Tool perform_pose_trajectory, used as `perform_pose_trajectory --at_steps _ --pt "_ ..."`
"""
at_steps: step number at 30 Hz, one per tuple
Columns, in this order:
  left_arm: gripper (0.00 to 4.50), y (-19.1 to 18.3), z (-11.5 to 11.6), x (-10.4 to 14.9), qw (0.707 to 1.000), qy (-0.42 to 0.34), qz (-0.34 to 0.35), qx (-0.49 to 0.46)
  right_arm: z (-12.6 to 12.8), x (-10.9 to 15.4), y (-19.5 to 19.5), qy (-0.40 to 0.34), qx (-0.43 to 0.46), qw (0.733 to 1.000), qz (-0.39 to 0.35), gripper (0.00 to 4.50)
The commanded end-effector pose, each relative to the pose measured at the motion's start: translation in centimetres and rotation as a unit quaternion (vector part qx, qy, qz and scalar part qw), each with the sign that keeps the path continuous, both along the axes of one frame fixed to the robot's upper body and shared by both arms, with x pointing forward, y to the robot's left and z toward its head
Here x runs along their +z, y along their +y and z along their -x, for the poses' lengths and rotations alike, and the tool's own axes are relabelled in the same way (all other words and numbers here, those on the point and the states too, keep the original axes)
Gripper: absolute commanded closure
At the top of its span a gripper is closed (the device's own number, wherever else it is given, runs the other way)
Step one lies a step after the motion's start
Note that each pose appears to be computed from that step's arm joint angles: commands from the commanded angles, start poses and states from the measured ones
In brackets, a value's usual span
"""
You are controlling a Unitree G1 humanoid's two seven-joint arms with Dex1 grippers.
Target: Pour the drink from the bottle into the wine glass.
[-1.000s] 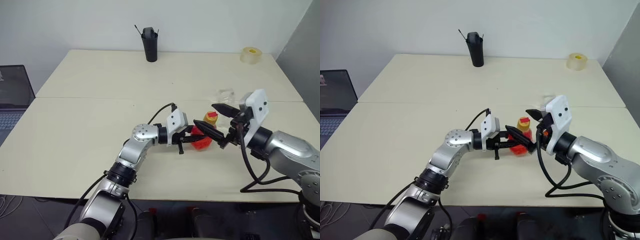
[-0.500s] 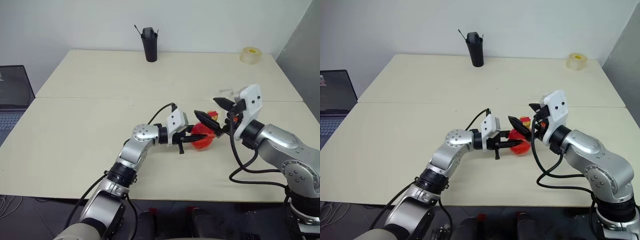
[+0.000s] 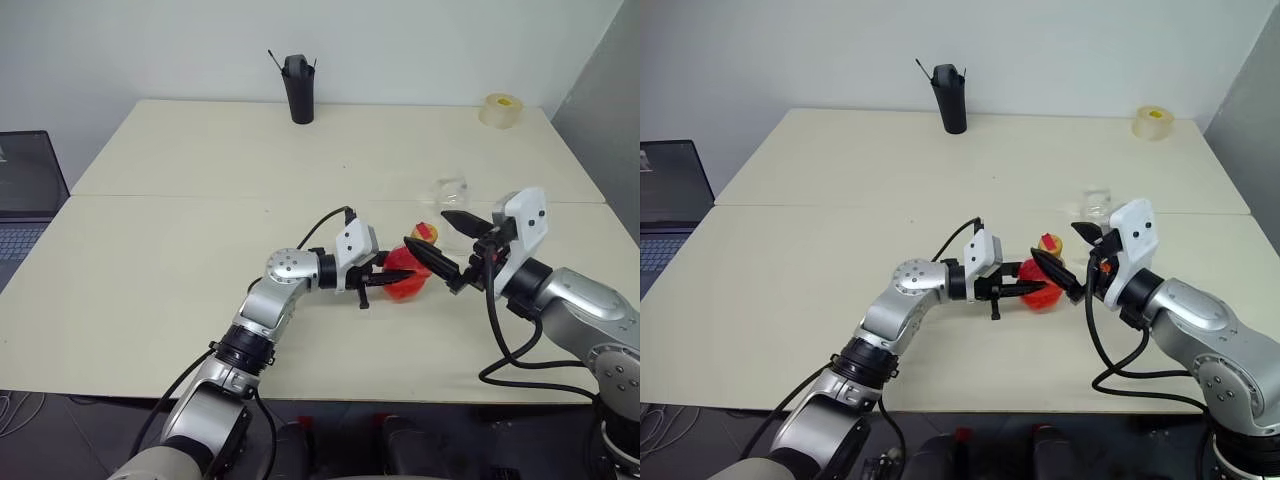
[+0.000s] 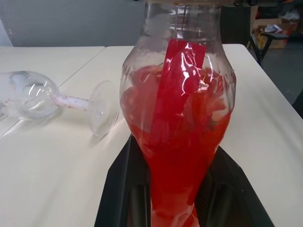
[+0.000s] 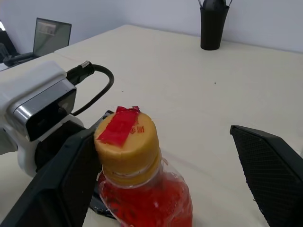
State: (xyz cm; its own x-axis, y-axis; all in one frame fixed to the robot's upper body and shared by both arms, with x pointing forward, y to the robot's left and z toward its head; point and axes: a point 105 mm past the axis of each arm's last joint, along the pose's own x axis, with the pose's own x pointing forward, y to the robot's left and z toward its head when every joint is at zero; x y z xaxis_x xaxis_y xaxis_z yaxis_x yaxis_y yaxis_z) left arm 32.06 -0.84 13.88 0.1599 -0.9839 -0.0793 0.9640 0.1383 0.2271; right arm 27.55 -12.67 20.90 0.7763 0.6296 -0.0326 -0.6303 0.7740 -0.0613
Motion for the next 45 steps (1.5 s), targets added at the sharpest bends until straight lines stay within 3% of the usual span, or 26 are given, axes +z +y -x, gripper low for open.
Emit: perform_pose_trajectory --at_steps 1,11,16,34,45 --pt "3.76 -0.1 0.0 2.0 0.999 -0.035 0.022 -0.006 0.7 1.0 -0.1 -0.022 0.005 1.0 0.003 0.0" --pt "3.76 -0.1 -0.1 2.0 0.999 -0.037 0.02 -0.004 1.9 1.6 -0.5 -0.018 0.022 0.999 -0.02 0.0" --pt "3.76 -0.2 0.1 1.9 0.999 -0.036 0.02 -0.007 2.5 2.0 1.2 -0.021 0.062 0.998 -0.016 0.0" --pt "3.76 -0.2 0.1 1.9 0.999 -0.038 0.022 -0.002 -1.5 1.8 1.9 -0.04 0.0 0.999 0.009 0.0" --pt "3.76 -0.1 0.1 1.7 0.999 -0.037 0.019 -0.001 -0.9 2.0 0.0 -0.034 -0.011 0.999 -0.011 0.0"
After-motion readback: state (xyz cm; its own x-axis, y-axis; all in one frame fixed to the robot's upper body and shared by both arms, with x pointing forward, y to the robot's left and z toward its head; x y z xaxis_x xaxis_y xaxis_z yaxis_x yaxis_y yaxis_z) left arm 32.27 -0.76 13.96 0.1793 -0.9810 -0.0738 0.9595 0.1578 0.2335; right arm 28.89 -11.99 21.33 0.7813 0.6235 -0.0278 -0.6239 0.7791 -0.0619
